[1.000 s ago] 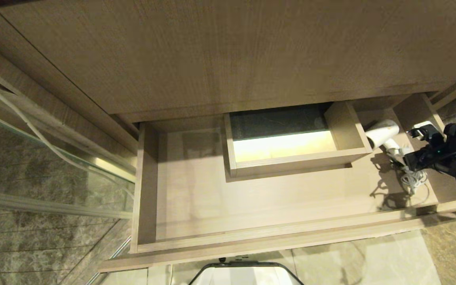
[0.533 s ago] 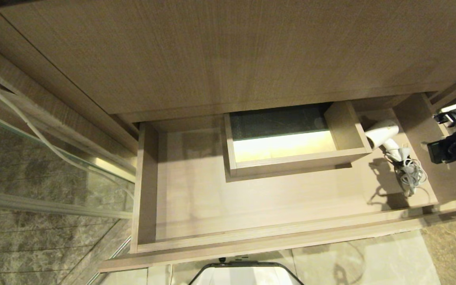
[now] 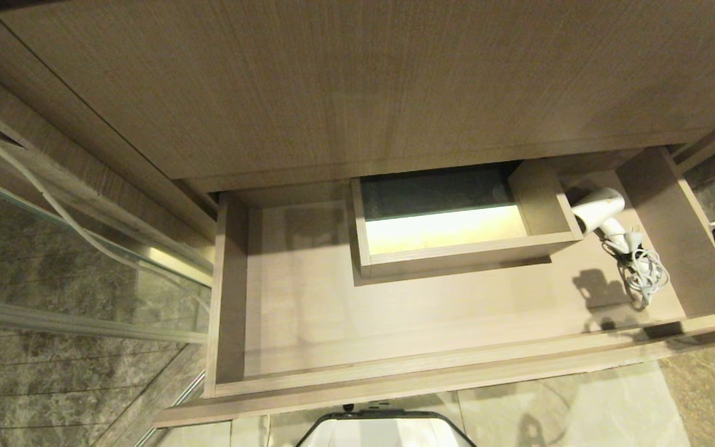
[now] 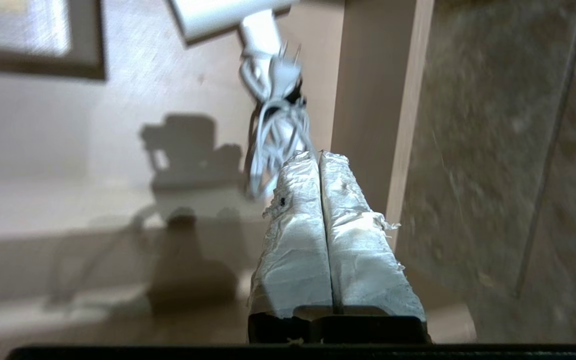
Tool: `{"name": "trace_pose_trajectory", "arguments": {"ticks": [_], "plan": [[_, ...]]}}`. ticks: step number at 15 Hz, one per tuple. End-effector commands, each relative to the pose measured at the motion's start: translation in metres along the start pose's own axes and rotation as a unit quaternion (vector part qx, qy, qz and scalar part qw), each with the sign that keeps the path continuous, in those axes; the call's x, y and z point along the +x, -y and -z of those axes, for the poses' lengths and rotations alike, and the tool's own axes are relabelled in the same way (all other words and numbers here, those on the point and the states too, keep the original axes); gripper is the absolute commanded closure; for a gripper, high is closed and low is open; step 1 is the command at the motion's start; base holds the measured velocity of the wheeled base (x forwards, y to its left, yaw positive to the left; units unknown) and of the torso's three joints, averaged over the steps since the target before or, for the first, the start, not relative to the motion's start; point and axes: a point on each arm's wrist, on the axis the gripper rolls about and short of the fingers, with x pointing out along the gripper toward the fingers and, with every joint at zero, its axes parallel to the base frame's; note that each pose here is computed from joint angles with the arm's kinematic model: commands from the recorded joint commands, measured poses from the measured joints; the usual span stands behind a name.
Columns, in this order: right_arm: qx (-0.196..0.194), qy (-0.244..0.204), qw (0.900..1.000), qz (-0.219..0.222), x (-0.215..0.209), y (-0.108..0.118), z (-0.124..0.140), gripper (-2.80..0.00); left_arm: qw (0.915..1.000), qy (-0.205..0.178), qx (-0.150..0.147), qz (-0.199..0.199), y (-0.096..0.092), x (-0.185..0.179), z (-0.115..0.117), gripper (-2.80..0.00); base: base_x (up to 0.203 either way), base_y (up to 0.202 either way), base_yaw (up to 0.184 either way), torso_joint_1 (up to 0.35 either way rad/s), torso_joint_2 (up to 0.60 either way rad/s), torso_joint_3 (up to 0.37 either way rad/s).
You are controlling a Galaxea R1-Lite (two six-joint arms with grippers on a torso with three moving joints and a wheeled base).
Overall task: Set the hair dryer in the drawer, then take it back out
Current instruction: Put it into the drawer, then close the drawer
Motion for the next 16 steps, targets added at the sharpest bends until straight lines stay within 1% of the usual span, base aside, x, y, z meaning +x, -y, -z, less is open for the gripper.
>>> {"name": "trace_pose_trajectory", "arguments": {"ticks": [1,2,4,6,7,8,9,10,11,12,13,14,15,16], "plan": [[-0.005,0.023,1.000,0.014,-0.045,0.000,-0.009,0.00,1.0000,0.000,0.000,0.000,0.000,0.000,0.001,0.00,0.000,0.000,0.000,0.000,0.00,0.000],[-0.005,0.022,1.000,0.014,-0.045,0.000,-0.009,0.00,1.0000,0.000,0.000,0.000,0.000,0.000,0.001,0.00,0.000,0.000,0.000,0.000,0.00,0.000],[-0.017,-0.036,0.999,0.005,-0.064,-0.012,0.009,0.00,1.0000,-0.001,0.000,0.000,0.000,0.000,0.000,0.00,0.000,0.000,0.000,0.000,0.00,0.000],[-0.032,-0.077,0.996,0.010,-0.114,-0.029,0.029,0.00,1.0000,-0.001,-0.001,0.000,0.000,0.000,0.000,0.00,0.000,0.000,0.000,0.000,0.00,0.000],[-0.038,-0.104,0.994,0.008,-0.133,-0.039,0.043,0.00,1.0000,-0.001,-0.001,0.000,0.000,0.000,0.000,0.00,0.000,0.000,0.000,0.000,0.00,0.000],[-0.045,-0.147,0.988,-0.003,-0.144,-0.050,0.061,0.00,1.0000,-0.001,-0.001,0.000,0.000,0.000,0.000,0.00,0.000,0.000,0.000,0.000,0.00,0.000],[-0.052,-0.195,0.979,-0.019,-0.149,-0.059,0.077,0.00,1.0000,-0.001,-0.001,0.000,0.000,0.000,0.000,0.00,0.000,0.000,0.000,0.000,0.00,0.000],[-0.056,-0.207,0.976,-0.022,-0.149,-0.060,0.080,0.00,1.0000,-0.001,-0.001,0.000,0.000,0.000,0.000,0.00,0.000,0.000,0.000,0.000,0.00,0.000],[-0.057,-0.233,0.970,-0.028,-0.147,-0.063,0.087,0.00,1.0000,-0.001,0.000,0.000,0.000,0.000,0.000,0.00,0.000,0.000,0.000,0.000,0.00,0.000],[-0.059,-0.271,0.960,-0.041,-0.140,-0.067,0.096,0.00,1.0000,-0.001,0.000,0.000,0.000,0.000,0.000,0.00,0.000,0.000,0.000,0.000,0.00,0.000],[-0.059,-0.298,0.951,-0.055,-0.132,-0.069,0.102,0.00,1.0000,-0.001,0.000,0.000,0.000,0.000,0.000,0.00,0.000,0.000,0.000,0.000,0.00,0.000],[-0.059,-0.317,0.944,-0.066,-0.124,-0.070,0.105,0.00,1.0000,0.000,-0.001,0.000,0.000,0.000,0.001,0.00,0.000,0.000,0.000,0.000,0.00,0.000],[-0.059,-0.326,0.941,-0.071,-0.115,-0.069,0.106,0.00,1.0000,-0.001,0.000,0.000,0.000,0.000,0.000,0.00,0.000,0.000,0.000,0.000,0.00,0.000],[-0.059,-0.324,0.942,-0.068,-0.106,-0.067,0.105,0.00,1.0000,0.000,0.000,0.000,0.000,0.000,0.000,0.00,0.000,0.000,0.000,0.000,0.00,0.000]]}}
